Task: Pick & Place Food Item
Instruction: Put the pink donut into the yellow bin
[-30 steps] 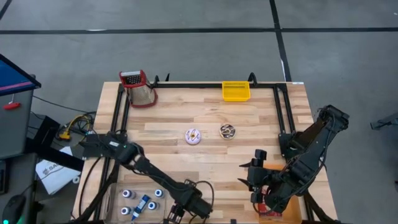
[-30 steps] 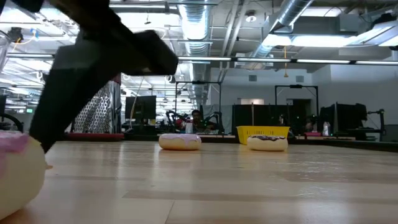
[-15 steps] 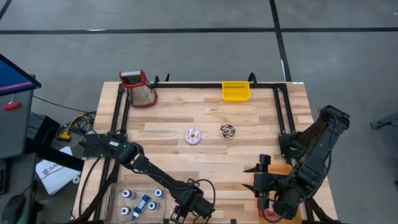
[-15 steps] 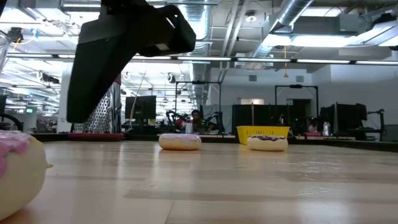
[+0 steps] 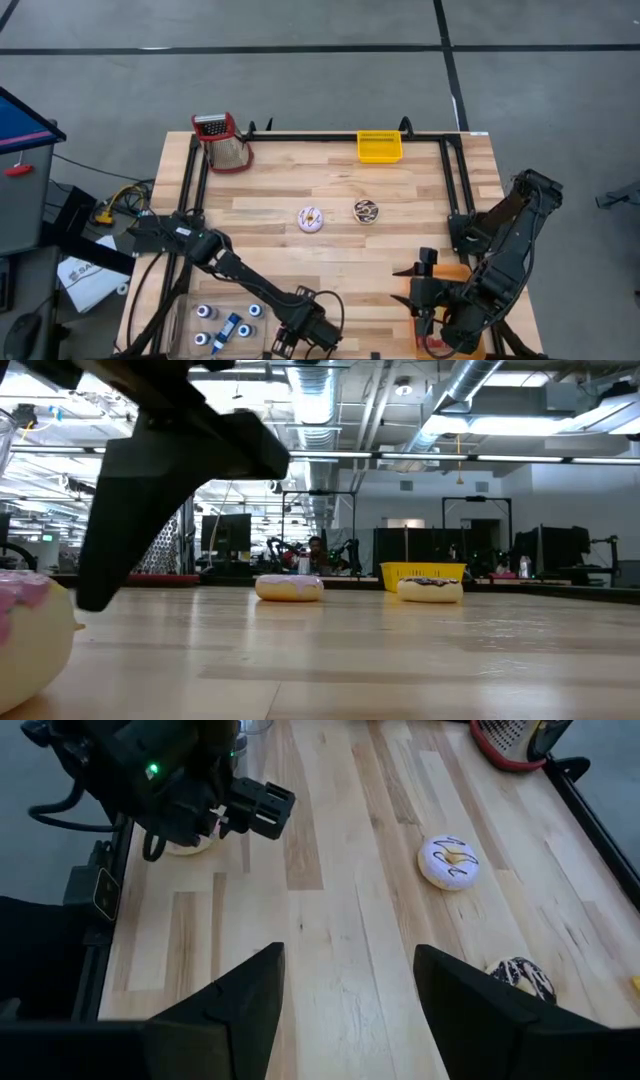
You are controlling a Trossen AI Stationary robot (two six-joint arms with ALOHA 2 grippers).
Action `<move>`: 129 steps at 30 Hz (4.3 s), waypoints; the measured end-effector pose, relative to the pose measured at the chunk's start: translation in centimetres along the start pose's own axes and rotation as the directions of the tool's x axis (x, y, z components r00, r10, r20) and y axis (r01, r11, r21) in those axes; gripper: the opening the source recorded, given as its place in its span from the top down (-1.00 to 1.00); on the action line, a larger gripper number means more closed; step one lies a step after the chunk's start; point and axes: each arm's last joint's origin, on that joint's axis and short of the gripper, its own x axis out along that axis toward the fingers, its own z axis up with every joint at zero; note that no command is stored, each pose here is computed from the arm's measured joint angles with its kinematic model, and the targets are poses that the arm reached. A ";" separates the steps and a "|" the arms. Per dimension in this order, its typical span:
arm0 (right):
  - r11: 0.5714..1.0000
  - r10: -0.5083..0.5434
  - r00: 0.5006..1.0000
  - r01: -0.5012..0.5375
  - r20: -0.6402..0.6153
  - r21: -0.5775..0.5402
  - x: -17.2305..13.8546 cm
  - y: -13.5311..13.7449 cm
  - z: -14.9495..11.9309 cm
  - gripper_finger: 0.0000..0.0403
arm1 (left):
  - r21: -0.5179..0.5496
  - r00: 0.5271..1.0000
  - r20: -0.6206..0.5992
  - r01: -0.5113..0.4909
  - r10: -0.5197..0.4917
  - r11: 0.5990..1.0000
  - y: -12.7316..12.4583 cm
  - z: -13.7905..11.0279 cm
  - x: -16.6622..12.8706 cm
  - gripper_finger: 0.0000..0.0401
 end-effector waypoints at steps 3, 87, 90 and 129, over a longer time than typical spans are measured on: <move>1.000 -0.003 1.000 0.003 0.001 -0.002 0.0 0.0 0.0 -0.07 | 0.000 1.000 0.001 0.002 -0.002 1.000 -0.2 0.0 0.1 -0.04; 0.723 0.215 0.971 -0.085 0.107 -0.685 3.3 -0.2 4.8 -0.07 | 0.153 0.699 0.702 0.041 -0.138 0.987 14.2 -3.6 -16.0 0.70; 0.729 0.235 0.967 -0.109 0.098 -0.675 3.8 -0.5 5.1 -0.07 | 0.181 0.679 0.718 0.031 -0.154 0.983 13.5 -3.3 -16.1 0.70; 0.659 0.307 0.926 -0.039 0.221 -0.751 5.9 0.7 6.9 -0.07 | 0.323 0.561 0.786 -0.013 -0.260 0.946 10.2 -1.9 -17.0 0.70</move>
